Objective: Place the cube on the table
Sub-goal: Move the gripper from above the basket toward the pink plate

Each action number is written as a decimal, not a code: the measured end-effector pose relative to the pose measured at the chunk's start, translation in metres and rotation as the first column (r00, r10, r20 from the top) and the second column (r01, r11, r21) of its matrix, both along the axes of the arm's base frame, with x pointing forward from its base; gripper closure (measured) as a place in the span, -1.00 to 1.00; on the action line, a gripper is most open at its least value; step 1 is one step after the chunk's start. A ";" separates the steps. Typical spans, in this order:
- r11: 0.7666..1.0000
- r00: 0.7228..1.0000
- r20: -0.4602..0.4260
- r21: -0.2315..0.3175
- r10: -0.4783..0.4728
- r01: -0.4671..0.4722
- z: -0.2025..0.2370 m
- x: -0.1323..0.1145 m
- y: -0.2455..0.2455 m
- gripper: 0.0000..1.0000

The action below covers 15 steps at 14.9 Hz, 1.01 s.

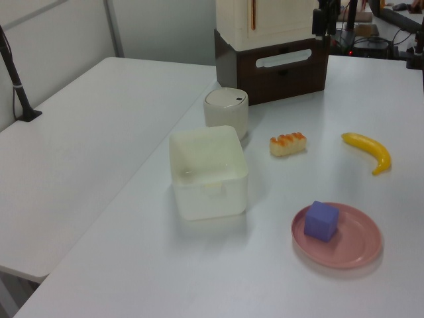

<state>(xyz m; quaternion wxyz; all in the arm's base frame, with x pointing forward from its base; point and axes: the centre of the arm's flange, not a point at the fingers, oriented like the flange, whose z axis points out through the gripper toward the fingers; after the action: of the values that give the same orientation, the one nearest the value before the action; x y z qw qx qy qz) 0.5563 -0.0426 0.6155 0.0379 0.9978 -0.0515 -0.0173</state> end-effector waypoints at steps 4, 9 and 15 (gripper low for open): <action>1.000 1.000 0.000 0.000 0.005 -0.005 0.000 0.000 0.003 -1.00; 1.000 1.000 -0.003 0.002 0.008 -0.008 -0.002 0.001 0.005 -1.00; 0.995 0.996 -0.057 0.070 0.074 -0.070 -0.031 0.005 0.069 -1.00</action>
<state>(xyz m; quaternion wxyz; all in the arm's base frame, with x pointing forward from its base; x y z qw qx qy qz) 0.5613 0.0268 0.5843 0.0063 0.9988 -0.0135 -0.0474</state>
